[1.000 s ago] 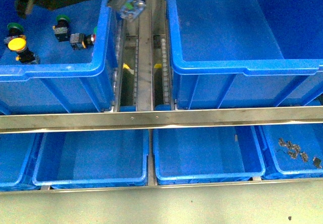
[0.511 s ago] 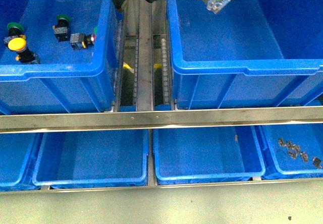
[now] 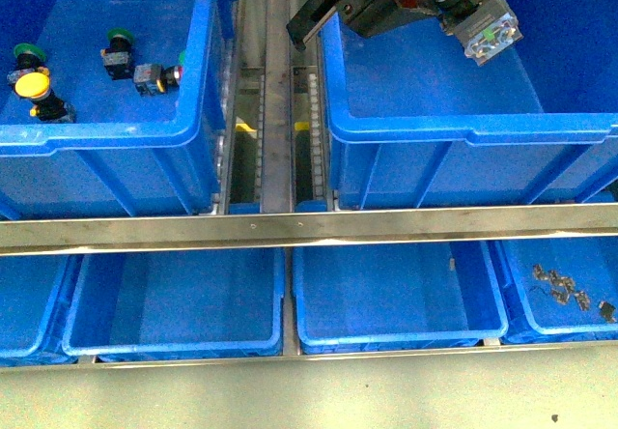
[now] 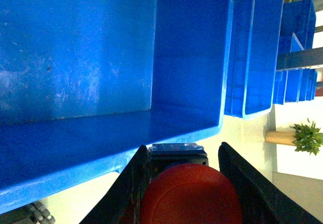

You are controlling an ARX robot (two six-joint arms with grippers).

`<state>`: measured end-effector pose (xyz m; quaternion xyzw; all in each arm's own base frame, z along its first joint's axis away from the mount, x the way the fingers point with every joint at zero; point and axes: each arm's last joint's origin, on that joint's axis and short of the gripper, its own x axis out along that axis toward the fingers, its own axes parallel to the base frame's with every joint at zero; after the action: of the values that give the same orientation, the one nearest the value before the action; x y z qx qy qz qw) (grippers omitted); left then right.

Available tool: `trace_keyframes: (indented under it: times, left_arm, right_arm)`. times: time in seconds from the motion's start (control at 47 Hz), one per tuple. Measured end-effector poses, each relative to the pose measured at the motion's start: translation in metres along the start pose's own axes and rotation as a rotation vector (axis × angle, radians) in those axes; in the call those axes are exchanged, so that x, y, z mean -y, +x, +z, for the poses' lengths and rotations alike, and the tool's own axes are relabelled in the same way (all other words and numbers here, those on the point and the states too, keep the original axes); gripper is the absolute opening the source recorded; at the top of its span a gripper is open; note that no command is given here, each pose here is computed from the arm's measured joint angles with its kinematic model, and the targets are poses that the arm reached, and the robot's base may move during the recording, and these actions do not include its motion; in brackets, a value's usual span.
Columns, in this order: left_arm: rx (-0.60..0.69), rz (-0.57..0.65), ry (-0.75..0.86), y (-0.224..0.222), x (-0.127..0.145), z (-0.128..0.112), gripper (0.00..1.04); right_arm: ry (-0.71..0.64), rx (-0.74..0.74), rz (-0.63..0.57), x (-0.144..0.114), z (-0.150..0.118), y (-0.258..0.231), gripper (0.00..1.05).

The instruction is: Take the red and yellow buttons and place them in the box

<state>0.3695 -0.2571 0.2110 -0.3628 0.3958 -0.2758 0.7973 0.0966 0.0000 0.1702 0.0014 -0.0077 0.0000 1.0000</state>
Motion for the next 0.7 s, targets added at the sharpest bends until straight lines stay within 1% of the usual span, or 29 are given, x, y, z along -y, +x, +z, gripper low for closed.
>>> trace_keyframes:
  times: [0.17,0.191,0.234,0.255,0.298,0.34,0.383,0.426,0.447,0.489,0.617,0.702]
  left_arm:
    - [0.007,0.034,0.019,0.000,-0.002,-0.001,0.34]
    - [0.007,0.036,0.021,0.000,-0.002,-0.001,0.34]
    - [0.009,0.037,0.026,0.000,-0.001,-0.002,0.34]
    - [0.010,0.038,0.027,0.000,-0.001,-0.002,0.34]
    - [0.010,0.044,0.027,0.000,-0.002,-0.002,0.34]
    - [0.016,0.048,0.032,0.000,-0.001,-0.002,0.34]
    - [0.017,0.045,0.036,-0.001,0.000,-0.003,0.34]
    - [0.017,0.044,0.039,-0.001,0.001,-0.004,0.34]
    - [0.017,0.047,0.040,0.000,0.001,-0.004,0.34]
    - [0.018,0.051,0.040,0.000,0.001,-0.004,0.34]
    - [0.027,0.053,0.041,-0.002,0.003,-0.004,0.34]
    - [0.043,0.057,0.042,-0.004,0.004,-0.001,0.34]
  right_arm:
    - [0.000,0.000,0.000,0.000,0.000,0.000,0.99]
    - [0.007,-0.048,-0.040,0.000,-0.002,0.001,0.99]
    - [-0.016,-0.171,-0.165,0.000,-0.001,0.003,0.99]
    - [-0.028,-0.194,-0.196,0.000,-0.001,0.005,0.99]
    - [-0.072,-0.249,-0.300,0.000,0.004,0.015,0.99]
    - [-0.104,-0.261,-0.321,-0.001,0.009,0.025,0.99]
    - [-0.125,-0.262,-0.301,-0.004,0.013,0.037,0.99]
    - [-0.157,-0.253,-0.232,-0.010,0.016,0.057,0.99]
    - [-0.178,-0.244,-0.177,-0.015,0.016,0.069,0.99]
    - [-0.199,-0.235,-0.127,-0.019,0.015,0.080,0.99]
    - [-0.257,-0.203,0.005,-0.038,0.007,0.118,0.99]
    - [-0.285,-0.189,0.071,-0.049,0.000,0.138,0.99]
